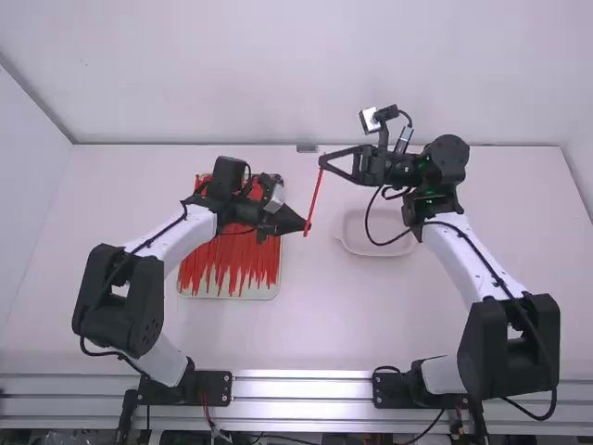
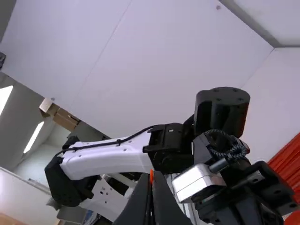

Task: Fasten the cable tie

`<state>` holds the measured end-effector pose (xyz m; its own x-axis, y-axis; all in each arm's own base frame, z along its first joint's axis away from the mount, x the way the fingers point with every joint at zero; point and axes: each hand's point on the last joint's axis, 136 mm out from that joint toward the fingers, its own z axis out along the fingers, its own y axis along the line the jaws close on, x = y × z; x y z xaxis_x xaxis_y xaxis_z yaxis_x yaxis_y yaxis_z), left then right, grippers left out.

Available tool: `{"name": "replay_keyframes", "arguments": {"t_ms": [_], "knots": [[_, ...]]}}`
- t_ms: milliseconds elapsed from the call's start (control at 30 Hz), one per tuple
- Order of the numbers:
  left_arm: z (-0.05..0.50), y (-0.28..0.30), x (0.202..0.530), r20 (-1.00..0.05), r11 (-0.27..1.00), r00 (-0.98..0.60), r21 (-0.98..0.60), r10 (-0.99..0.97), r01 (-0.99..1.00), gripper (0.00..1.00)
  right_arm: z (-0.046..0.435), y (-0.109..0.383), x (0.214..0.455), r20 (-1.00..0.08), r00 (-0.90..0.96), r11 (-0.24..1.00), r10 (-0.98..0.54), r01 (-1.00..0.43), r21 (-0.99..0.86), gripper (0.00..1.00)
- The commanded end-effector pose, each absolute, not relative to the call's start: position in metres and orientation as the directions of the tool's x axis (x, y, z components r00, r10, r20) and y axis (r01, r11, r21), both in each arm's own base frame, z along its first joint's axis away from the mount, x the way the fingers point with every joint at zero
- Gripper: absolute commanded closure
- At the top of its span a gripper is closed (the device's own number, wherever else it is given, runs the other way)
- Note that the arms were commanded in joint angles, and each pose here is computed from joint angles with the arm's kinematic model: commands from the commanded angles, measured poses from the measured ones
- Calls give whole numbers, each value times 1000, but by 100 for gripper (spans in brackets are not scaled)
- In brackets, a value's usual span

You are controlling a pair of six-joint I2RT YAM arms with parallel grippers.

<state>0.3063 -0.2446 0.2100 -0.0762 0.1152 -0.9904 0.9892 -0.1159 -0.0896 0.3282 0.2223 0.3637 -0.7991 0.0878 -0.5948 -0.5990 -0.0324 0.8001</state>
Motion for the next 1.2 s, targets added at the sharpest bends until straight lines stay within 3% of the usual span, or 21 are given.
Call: {"name": "replay_keyframes", "arguments": {"t_ms": [0, 67, 167, 233, 367, 600, 867, 1167], "knots": [[194, -247, 306, -970, -76, -183, -197, 158, 978, 98, 385, 213, 334, -645, -749, -14, 152, -654, 756, 96], [204, -248, 308, -976, -95, -176, -189, 128, 977, 98, 385, 213, 333, -662, -735, -11, 149, -670, 742, 77], [215, -249, 310, -982, -109, -160, -171, 103, 979, 98, 384, 214, 332, -665, -734, -13, 141, -673, 740, 67], [228, -251, 315, -985, -113, -152, -161, 82, 980, 98, 383, 211, 331, -669, -732, -12, 132, -676, 737, 47], [249, -253, 322, -991, -117, -128, -132, 48, 984, 98, 381, 208, 330, -670, -733, -11, 118, -676, 737, 31], [295, -253, 323, -999, -122, -31, -28, -21, 992, 98, 379, 206, 327, -670, -736, -16, 95, -674, 738, 16], [333, -249, 308, -991, -127, 99, 110, -89, 986, 98, 371, 208, 329, -655, -751, -7, 85, -657, 753, 17], [331, -251, 320, -994, -81, 41, 49, -98, 996, 98, 373, 233, 317, -665, -744, -46, 58, -668, 743, 28]]}}
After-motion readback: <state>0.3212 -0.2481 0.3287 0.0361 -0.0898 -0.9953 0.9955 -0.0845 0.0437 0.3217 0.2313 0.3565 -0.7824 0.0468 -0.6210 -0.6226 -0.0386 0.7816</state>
